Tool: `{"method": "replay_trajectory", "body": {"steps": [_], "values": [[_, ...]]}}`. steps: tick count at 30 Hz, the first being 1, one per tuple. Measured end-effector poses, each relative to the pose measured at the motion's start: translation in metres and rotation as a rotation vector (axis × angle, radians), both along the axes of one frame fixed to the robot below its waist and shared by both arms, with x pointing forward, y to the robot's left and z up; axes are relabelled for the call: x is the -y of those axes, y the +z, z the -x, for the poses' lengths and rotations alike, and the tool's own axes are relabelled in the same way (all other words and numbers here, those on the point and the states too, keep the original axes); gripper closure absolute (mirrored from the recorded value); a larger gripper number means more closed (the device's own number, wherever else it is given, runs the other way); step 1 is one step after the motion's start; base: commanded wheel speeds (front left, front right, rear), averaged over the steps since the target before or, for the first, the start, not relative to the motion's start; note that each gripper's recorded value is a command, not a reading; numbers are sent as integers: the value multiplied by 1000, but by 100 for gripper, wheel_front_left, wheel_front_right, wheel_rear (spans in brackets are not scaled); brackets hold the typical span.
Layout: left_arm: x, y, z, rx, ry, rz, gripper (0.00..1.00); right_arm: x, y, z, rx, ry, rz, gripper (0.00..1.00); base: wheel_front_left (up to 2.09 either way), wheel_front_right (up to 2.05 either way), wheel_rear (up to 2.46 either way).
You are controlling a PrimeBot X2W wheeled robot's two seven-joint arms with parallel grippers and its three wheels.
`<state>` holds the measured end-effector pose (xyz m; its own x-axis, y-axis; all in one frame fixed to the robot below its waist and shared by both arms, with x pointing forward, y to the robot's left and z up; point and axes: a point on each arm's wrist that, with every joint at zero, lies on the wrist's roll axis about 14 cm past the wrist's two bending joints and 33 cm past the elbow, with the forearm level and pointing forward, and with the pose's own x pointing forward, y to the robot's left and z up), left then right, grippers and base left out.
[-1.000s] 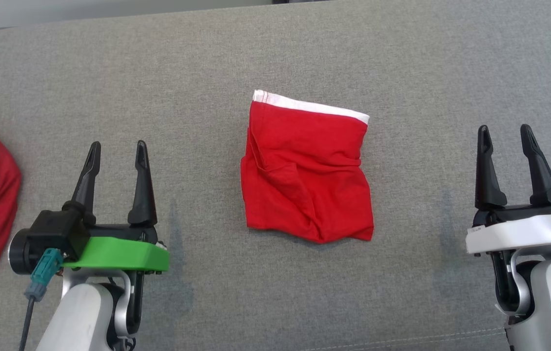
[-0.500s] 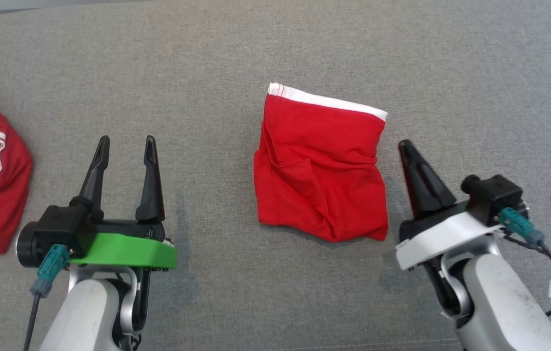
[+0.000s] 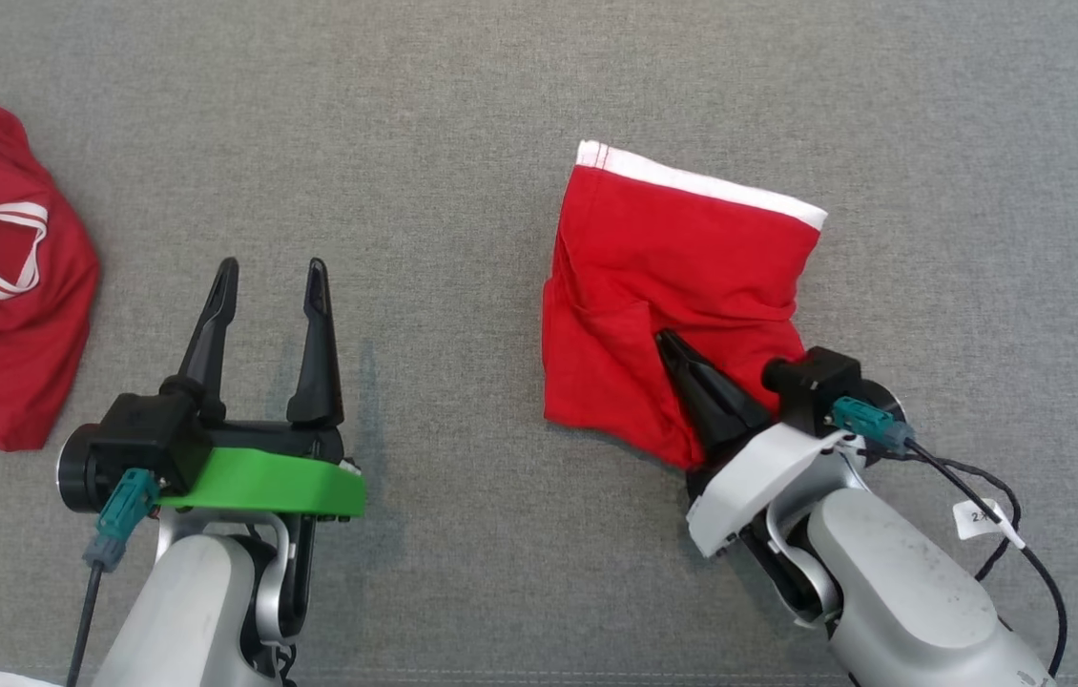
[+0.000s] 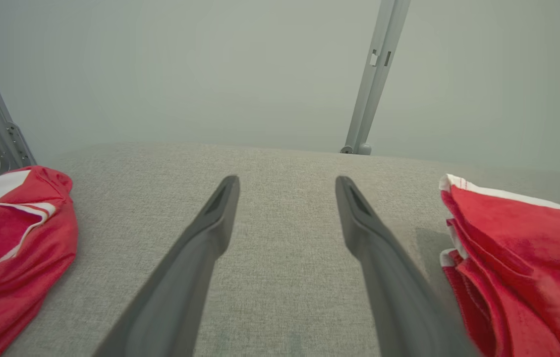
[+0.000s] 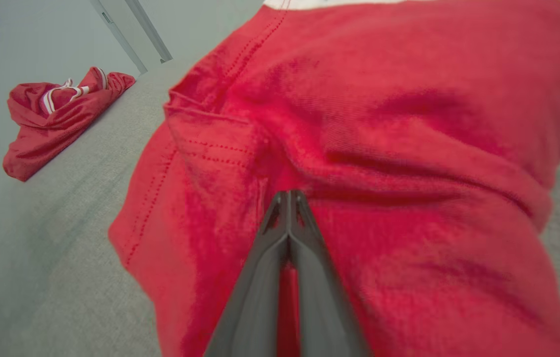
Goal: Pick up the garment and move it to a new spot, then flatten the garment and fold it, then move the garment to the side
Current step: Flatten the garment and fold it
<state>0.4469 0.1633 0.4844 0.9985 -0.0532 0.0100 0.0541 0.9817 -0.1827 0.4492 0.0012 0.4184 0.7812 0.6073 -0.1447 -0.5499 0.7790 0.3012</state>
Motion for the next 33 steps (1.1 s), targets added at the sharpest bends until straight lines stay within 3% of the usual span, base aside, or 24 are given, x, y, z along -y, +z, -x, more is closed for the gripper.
{"method": "replay_trajectory", "body": {"steps": [23,31,32,33], "values": [[11,-2,-7,5,-31,3,0,-43,13,56,-4,231,-76,100,0,0,0],[11,3,-2,11,-29,-1,0,-32,43,53,72,176,-131,100,0,0,0],[11,5,0,16,-33,-4,0,-21,54,46,105,122,-144,82,0,0,0],[11,7,1,19,-34,-6,0,-14,58,43,121,95,-146,19,0,0,0]]}}
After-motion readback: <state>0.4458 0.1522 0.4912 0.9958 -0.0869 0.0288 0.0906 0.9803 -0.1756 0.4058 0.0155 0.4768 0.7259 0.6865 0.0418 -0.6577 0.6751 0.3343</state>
